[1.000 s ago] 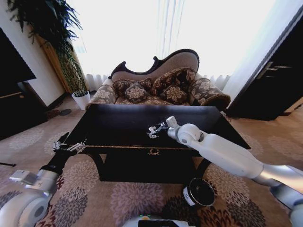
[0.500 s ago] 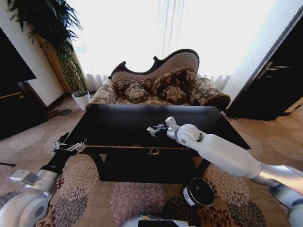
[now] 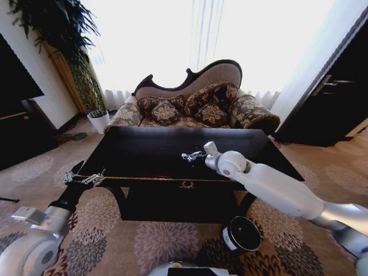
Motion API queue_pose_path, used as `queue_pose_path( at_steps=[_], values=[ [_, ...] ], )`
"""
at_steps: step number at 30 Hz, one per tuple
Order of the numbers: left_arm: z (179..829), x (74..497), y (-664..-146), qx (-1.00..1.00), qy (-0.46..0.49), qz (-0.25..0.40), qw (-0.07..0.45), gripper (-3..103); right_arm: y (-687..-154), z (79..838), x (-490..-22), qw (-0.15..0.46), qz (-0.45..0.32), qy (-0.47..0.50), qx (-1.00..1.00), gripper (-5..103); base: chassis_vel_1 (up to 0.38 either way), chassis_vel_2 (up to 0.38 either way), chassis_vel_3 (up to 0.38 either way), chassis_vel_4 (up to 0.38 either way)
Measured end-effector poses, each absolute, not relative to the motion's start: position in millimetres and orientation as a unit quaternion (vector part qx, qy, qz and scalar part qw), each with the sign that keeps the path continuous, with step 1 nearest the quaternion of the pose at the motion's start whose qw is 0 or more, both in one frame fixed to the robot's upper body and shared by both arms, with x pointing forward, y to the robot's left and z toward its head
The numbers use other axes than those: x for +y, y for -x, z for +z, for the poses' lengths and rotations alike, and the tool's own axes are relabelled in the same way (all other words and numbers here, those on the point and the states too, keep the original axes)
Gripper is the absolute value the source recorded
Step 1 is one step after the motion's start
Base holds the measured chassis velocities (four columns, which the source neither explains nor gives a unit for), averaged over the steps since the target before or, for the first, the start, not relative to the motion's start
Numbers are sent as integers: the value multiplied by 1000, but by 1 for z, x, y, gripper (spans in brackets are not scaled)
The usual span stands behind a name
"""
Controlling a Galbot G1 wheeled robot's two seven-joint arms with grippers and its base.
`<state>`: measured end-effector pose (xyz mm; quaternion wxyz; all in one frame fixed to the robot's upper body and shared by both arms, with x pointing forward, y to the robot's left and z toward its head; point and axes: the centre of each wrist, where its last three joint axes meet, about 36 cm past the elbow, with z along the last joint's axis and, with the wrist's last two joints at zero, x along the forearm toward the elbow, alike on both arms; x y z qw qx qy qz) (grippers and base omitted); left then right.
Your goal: Move to the front of the table and place the trash on the table into the trash bin.
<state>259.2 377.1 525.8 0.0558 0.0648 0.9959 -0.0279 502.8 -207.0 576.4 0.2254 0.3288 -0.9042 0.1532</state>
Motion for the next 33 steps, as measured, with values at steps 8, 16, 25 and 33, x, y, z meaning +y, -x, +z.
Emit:
queue_pose_path(
  at_steps=[8, 16, 25, 33],
  values=[
    [526, 377, -259, 996, -65, -28, 56, 100, -481, 569, -250, 229, 128, -294, -919, 0, 0, 0, 0, 0],
    [526, 377, -259, 996, -65, -28, 56, 100, -437, 578, -296, 187, 97, -252, -944, 0, 0, 0, 0, 0],
    [526, 377, -259, 996, -65, -28, 56, 100, -396, 577, -319, 142, 58, -208, -966, 0, 0, 0, 0, 0],
    [526, 377, -259, 996, -65, -28, 56, 100, -349, 561, -354, 117, 41, -145, -982, 0, 0, 0, 0, 0]
  ],
)
